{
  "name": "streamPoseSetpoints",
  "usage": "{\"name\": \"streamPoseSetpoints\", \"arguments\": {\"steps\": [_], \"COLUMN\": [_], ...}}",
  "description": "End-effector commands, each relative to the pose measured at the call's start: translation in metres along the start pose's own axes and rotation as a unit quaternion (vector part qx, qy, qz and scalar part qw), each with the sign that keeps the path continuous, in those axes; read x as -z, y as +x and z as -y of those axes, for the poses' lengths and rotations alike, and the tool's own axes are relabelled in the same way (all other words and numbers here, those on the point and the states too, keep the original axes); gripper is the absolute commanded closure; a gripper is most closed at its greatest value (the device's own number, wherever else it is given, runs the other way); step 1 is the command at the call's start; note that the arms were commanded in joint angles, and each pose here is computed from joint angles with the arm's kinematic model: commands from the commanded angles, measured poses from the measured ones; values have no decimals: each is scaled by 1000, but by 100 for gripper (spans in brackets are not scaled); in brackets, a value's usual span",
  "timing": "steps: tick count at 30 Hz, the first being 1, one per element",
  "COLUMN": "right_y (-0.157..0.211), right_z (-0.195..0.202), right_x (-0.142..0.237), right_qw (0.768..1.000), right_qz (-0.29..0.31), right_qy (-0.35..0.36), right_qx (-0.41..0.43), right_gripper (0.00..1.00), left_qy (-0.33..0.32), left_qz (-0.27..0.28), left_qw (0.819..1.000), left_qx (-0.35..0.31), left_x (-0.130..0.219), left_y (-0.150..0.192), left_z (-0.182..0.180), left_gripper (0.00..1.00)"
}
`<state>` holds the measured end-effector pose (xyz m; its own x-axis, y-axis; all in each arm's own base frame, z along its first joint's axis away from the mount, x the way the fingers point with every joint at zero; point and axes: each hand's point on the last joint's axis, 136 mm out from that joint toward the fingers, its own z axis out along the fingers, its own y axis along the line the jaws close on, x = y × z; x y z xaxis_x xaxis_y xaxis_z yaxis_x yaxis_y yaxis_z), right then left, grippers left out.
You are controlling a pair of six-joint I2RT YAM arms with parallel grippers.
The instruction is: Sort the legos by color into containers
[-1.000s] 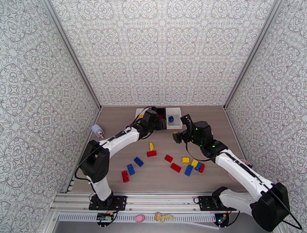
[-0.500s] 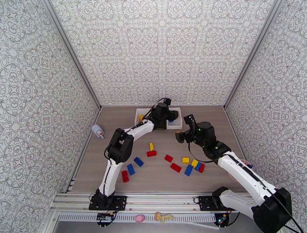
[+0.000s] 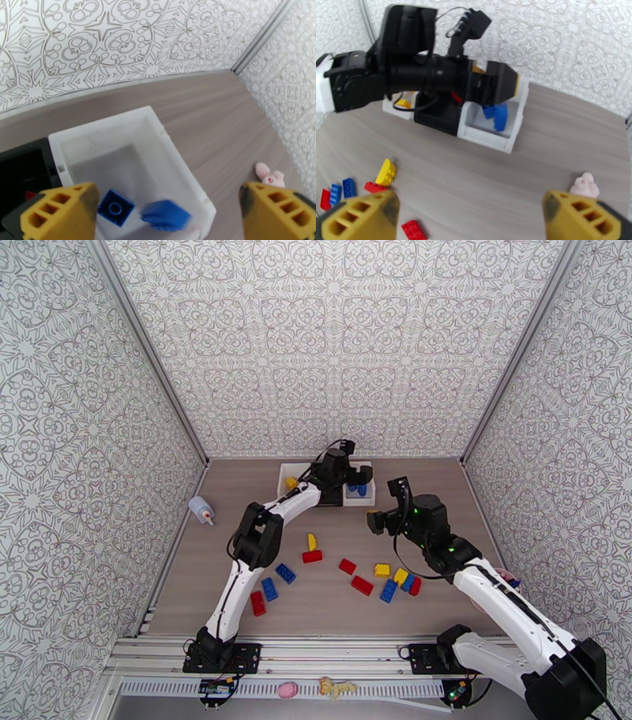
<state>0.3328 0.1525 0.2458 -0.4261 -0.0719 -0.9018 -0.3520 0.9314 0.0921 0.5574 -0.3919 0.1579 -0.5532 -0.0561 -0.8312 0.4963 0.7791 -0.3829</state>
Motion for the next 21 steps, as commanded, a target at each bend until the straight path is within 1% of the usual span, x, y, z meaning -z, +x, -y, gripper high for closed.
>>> {"name": "streamPoseSetpoints", "arguments": {"steps": [1,4,8,10,11,13,14,16,19,21], "right_y": [7,14,32,47,56,68,74,85,94,105], "right_z": [18,28,40,46,47,43,36,31,29,28], "right_x": [4,6,12,17,20,23,25,28,32,31], "right_qw": [998,995,987,980,975,972,972,968,963,959], "right_qz": [-2,-6,-31,-56,-70,-99,-119,-145,-152,-169], "right_qy": [44,70,106,126,133,125,108,98,96,98], "right_qx": [-44,-75,-116,-144,-162,-175,-172,-178,-201,-206], "right_gripper": [1,1,1,1,0,0,1,0,1,2], "left_qy": [32,43,67,100,131,140,143,159,177,187], "left_qz": [34,38,51,49,42,40,41,39,22,8], "left_qw": [998,996,989,981,973,967,965,957,940,926], "left_qx": [-43,-71,-119,-160,-186,-207,-215,-239,-292,-326], "left_x": [45,77,123,145,159,181,192,214,247,268], "left_y": [-36,-32,-13,5,18,36,44,64,98,121], "left_z": [36,50,75,92,105,112,114,121,130,132], "left_gripper": [0,0,0,0,0,0,0,0,0,0]}}
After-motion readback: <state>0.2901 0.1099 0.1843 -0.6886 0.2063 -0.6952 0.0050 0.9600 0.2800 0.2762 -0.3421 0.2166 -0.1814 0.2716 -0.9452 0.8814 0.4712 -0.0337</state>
